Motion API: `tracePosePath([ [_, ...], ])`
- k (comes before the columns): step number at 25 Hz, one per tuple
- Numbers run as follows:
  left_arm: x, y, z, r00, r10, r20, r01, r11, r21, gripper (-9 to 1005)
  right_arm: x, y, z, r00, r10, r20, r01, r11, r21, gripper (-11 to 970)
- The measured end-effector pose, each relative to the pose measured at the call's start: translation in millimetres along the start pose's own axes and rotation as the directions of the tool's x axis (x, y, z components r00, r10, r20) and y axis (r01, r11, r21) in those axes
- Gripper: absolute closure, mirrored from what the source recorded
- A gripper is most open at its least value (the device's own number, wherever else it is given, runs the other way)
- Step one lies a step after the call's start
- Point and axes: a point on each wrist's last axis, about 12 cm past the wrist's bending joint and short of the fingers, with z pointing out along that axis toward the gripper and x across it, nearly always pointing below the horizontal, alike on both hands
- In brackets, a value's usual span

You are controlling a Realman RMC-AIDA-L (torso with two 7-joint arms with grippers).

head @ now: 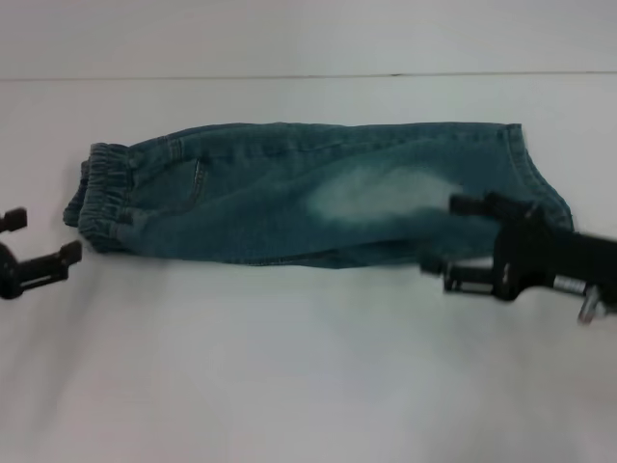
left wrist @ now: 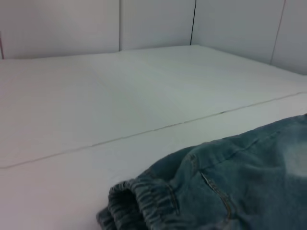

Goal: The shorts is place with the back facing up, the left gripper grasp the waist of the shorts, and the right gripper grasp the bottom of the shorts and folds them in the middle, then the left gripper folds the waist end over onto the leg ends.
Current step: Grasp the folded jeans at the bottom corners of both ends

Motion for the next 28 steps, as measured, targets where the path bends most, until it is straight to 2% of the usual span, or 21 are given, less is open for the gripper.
tracePosePath([
  [4, 12, -2.4, -2, 1.000, -0.012, -0.009, 0.012, 1.000, -0.007, 46, 14, 14.6, 3, 0.998, -0.057, 0.004, 0.058, 0.997, -0.054, 12],
  [10, 20, -6.2, 12, 1.000, -0.008, -0.021, 0.007, 1.000, -0.004, 46, 27, 30.3, 10, 0.998, -0.059, -0.004, 0.058, 0.992, -0.114, 11],
  [22, 26, -3.9, 42, 0.997, 0.060, -0.057, -0.063, 0.996, -0.067, 48, 34, 37.3, 15, 1.000, -0.012, -0.017, 0.009, 0.991, -0.131, 11],
  [28, 23, -7.1, 54, 0.994, 0.083, -0.068, -0.086, 0.995, -0.042, 70, 36, 40.3, 15, 1.000, 0.005, -0.018, -0.007, 0.991, -0.135, 11],
])
